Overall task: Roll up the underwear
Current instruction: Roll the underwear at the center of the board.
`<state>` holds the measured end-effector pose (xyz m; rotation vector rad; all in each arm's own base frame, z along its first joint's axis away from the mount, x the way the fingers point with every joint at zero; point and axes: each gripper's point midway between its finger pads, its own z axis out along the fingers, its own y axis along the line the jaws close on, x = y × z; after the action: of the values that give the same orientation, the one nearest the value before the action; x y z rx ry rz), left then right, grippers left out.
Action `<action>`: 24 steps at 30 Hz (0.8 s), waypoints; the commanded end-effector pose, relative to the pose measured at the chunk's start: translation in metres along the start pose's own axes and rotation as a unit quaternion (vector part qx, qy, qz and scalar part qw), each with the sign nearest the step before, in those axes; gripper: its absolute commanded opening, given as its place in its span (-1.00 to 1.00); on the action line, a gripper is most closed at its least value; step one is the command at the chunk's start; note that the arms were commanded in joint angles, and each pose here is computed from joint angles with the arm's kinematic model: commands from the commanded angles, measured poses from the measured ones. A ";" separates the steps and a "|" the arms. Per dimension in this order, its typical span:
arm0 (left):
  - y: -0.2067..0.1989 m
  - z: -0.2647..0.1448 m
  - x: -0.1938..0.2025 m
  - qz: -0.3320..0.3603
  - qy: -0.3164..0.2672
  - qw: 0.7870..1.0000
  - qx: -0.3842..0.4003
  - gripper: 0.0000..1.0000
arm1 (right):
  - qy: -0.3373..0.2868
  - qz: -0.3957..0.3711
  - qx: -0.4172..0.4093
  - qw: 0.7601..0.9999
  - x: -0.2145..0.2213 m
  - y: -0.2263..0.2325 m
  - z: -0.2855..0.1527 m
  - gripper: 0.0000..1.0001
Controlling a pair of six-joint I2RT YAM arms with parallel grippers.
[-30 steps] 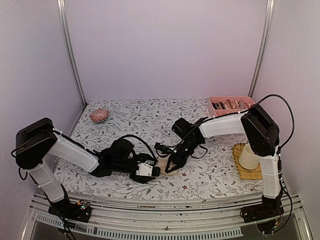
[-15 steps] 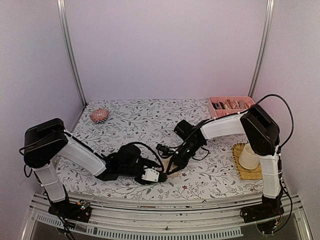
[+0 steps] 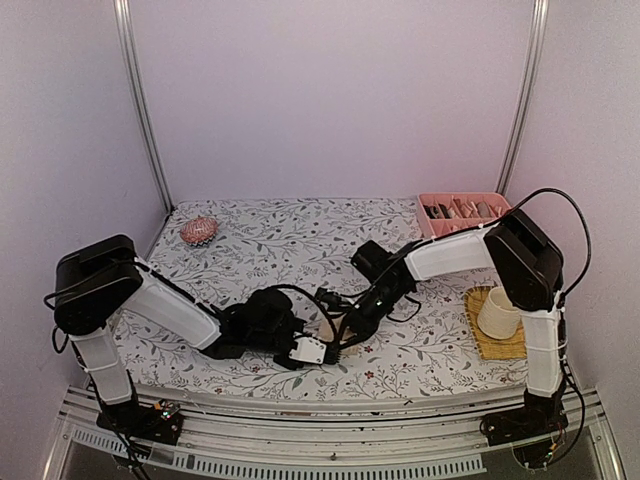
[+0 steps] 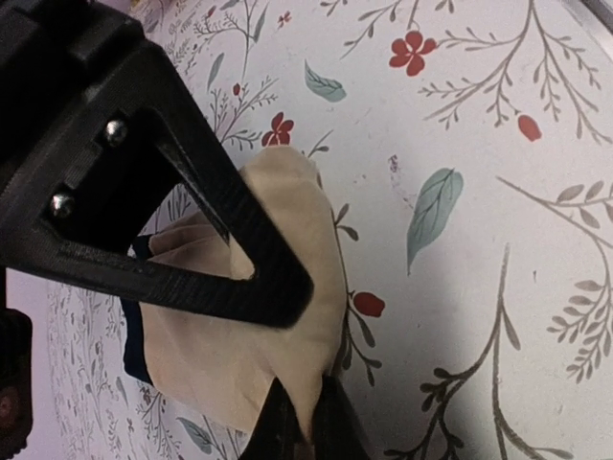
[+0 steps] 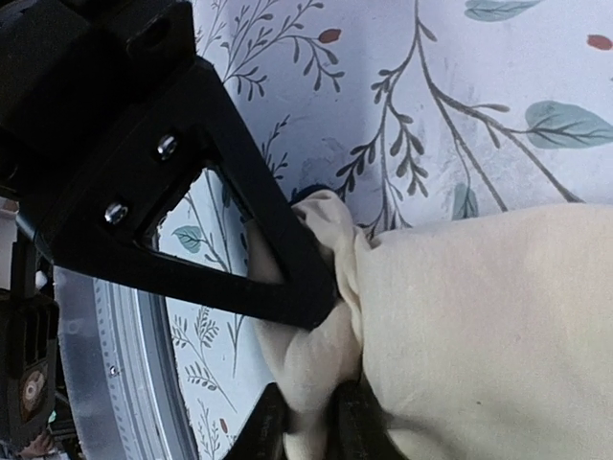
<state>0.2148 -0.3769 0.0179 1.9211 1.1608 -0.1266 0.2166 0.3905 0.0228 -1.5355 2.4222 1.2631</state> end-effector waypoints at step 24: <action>-0.004 0.015 0.001 -0.272 0.032 0.909 0.314 -1.00 | -0.184 -0.291 0.386 0.856 0.029 0.039 -0.096 0.10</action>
<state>0.2306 -0.4022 0.0174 2.0431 1.6576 -0.7078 0.2090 0.3087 0.0775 -1.4154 1.8875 0.4617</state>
